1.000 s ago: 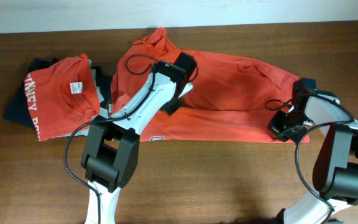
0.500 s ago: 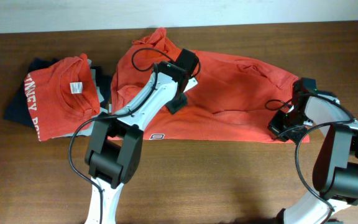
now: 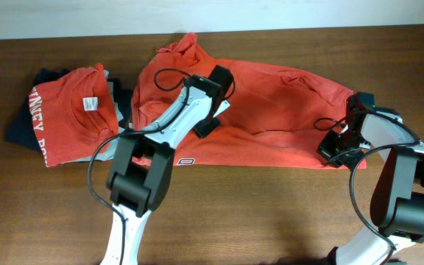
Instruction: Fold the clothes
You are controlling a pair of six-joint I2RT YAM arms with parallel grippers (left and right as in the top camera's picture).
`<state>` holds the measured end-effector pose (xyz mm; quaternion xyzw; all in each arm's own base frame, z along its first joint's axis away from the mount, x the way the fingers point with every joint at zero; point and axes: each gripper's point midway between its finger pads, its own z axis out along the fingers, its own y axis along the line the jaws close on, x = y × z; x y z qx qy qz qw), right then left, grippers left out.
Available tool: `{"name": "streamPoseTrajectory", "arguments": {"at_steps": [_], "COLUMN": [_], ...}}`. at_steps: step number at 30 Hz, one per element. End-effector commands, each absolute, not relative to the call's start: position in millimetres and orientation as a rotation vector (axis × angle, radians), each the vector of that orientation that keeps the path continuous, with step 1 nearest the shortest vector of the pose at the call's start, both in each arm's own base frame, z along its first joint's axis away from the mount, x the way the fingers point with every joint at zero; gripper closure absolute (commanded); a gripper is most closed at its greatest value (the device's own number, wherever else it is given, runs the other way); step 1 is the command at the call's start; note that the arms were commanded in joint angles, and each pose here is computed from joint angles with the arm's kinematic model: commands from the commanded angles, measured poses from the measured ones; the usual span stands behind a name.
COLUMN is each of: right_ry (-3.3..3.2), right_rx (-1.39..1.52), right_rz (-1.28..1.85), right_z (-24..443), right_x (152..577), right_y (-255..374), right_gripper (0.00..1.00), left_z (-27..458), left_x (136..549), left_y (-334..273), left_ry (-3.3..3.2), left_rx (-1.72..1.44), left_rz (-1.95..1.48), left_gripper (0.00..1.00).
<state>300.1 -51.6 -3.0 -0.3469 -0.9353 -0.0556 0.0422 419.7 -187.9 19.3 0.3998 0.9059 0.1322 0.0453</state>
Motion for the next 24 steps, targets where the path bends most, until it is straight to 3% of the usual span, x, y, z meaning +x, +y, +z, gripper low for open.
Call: {"name": "streamPoseTrajectory", "arguments": {"at_steps": [1, 5, 8, 14, 20, 21, 23, 24], "right_ry": [-2.795, -2.796, -2.796, -2.796, -2.799, -2.799, -2.799, -2.799], "right_rx": [-1.057, -1.058, -1.057, -1.057, -1.058, -1.058, -1.058, -1.058], "right_rz": [0.028, 0.028, 0.028, 0.028, 0.028, 0.028, 0.027, 0.027], "right_z": [-21.3, -21.4, -21.4, -21.4, -21.5, -21.5, -21.5, -21.5], "right_x": [275.0, 275.2, 275.2, 275.2, 275.9, 275.9, 275.9, 275.9], "right_y": [-68.1, -68.1, -68.2, -68.2, -68.3, -68.3, -68.3, -68.2], "right_gripper": [0.96, 0.96, 0.96, 0.96, 0.96, 0.96, 0.96, 0.96], "left_z": [4.4, 13.5, 26.7, 66.7, 75.0, 74.9, 73.0, 72.2], "left_x": [421.6, 433.5, 439.9, 460.6, 491.0, 495.2, 500.9, 501.6], "left_y": [-183.5, -173.0, -167.7, -177.8, -184.2, -184.5, -185.4, -185.7], "left_ry": [2.793, 2.749, 2.728, 2.665, 2.551, 2.539, 2.529, 2.533], "left_rx": [1.208, 1.18, 1.166, 1.114, 1.108, 1.103, 1.103, 1.099], "left_rz": [0.427, 0.559, 0.629, 0.614, 0.59, 0.584, 0.548, 0.525], "left_gripper": [0.75, 0.85, 1.0, 0.99, 1.0, 0.99, 0.81, 0.61]}}
